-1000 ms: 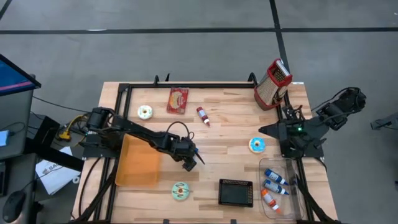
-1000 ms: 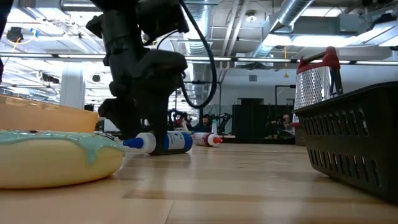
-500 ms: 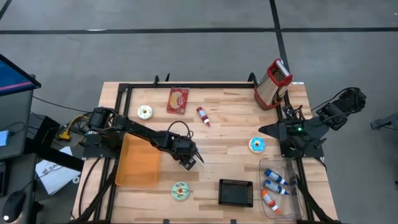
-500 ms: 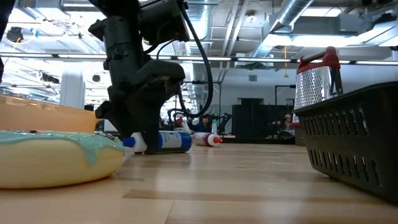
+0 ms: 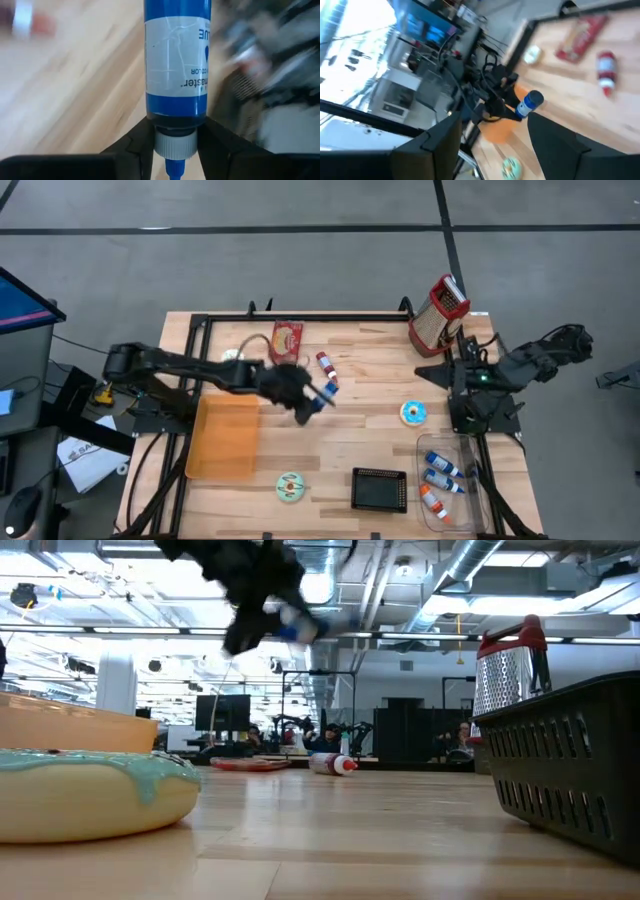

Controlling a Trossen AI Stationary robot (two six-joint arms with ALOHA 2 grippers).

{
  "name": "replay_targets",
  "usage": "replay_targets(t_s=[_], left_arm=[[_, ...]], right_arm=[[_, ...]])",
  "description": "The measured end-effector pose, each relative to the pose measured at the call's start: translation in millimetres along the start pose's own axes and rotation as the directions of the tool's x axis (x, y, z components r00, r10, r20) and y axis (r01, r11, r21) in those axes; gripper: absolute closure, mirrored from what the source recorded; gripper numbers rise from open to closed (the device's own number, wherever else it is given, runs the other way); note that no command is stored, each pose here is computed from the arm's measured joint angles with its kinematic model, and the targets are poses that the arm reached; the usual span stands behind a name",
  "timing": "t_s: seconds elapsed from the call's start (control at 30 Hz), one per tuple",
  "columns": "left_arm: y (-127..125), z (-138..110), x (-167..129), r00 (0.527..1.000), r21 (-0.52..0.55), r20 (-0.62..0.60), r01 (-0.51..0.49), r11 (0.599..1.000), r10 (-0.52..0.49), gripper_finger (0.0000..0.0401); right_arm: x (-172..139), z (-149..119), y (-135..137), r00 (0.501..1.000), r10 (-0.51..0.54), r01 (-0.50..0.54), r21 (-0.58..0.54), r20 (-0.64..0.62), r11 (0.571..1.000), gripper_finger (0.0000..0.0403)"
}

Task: Pick & Place Food Item
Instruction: Put the blue food coloring bottle into the transparent bin

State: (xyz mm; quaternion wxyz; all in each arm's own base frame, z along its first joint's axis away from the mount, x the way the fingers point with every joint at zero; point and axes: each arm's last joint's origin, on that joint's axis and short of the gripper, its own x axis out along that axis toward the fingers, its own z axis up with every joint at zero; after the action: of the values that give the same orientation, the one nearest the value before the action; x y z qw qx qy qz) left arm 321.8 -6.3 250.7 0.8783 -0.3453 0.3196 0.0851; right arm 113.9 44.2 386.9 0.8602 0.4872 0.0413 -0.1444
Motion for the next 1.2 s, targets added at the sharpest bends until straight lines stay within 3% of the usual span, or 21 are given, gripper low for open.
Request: replay_targets(t_s=[0.13,0.33,0.7,0.97,1.2], left_arm=[[-2.8,35.1,-25.8,0.964,-0.004,0.220,0.154,0.988,-0.150,0.0290],[-7.4,69.0,-41.0,0.890,0.000,0.392,0.253,0.967,-0.233,0.0290],[-38.2,110.4,-36.4,0.835,0.071,0.464,0.299,0.952,-0.297,0.0290],[-43.2,115.9,-40.4,0.819,0.081,0.480,0.315,0.946,-0.314,0.0289],[-42.7,115.3,-39.6,0.823,0.075,0.474,0.315,0.946,-0.312,0.0288]], right_arm=[[9.9,4.6,4.4,0.999,0.014,-0.012,-0.063,0.037,0.998,0.0183],[27.8,14.5,9.1,0.995,0.032,-0.025,-0.072,0.099,0.997,0.0177],[85.5,32.6,9.9,0.990,0.091,-0.080,-0.097,0.110,0.992,0.0127],[111.5,46.6,1.1,0.988,0.103,-0.088,-0.132,0.112,0.987,0.0126],[145.0,56.0,-5.0,0.979,0.182,-0.169,-0.135,0.090,0.976,0.0126]])
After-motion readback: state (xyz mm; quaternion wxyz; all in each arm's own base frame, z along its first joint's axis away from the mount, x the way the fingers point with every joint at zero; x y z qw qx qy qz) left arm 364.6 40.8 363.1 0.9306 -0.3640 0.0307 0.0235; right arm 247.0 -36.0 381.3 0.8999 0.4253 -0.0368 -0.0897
